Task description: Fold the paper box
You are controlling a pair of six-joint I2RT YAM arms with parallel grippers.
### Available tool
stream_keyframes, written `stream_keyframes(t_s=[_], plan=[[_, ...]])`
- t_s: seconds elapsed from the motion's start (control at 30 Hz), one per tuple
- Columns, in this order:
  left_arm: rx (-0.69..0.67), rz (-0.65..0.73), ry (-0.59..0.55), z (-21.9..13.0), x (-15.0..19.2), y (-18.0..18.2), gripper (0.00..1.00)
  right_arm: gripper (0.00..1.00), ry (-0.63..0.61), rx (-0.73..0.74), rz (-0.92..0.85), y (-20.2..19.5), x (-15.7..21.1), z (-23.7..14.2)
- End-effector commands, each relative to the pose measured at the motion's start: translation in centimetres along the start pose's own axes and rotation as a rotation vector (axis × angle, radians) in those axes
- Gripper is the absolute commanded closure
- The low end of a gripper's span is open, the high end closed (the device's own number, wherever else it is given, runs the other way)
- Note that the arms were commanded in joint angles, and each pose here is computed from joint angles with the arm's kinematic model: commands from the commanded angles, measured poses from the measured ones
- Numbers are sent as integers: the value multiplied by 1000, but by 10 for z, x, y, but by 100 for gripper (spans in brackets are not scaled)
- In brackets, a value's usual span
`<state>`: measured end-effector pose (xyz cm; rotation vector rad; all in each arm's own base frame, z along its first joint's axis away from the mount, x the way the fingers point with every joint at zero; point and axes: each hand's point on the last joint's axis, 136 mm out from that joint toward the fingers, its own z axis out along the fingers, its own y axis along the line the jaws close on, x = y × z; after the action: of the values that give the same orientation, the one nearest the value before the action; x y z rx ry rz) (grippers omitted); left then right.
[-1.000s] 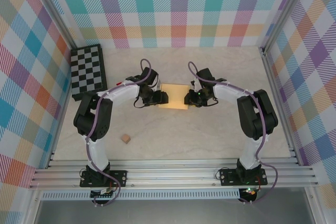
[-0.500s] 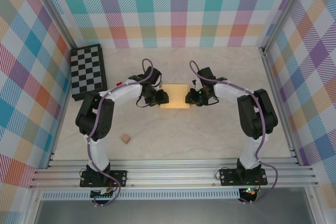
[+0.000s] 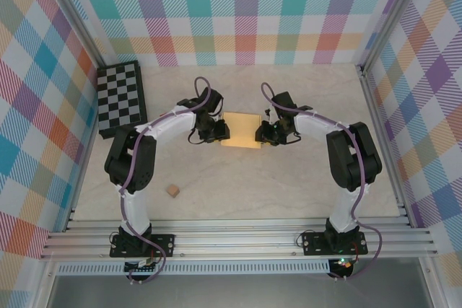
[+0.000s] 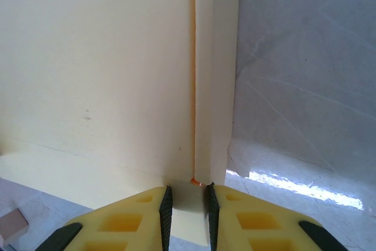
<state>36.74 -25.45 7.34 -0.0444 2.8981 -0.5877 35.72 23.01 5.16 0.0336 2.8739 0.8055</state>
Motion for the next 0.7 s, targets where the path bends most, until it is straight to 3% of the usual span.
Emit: stream_keyframes(t_s=[0.0, 0.43, 0.67], plan=[[107, -9, 29, 5, 7, -37, 65, 74, 28, -25, 9, 8, 3, 7], [37, -86, 32, 3, 10, -26, 47, 64, 33, 31, 13, 2, 4, 2], [-10, -83, 34, -1, 13, -15, 44, 61, 39, 59, -18, 2, 5, -9]])
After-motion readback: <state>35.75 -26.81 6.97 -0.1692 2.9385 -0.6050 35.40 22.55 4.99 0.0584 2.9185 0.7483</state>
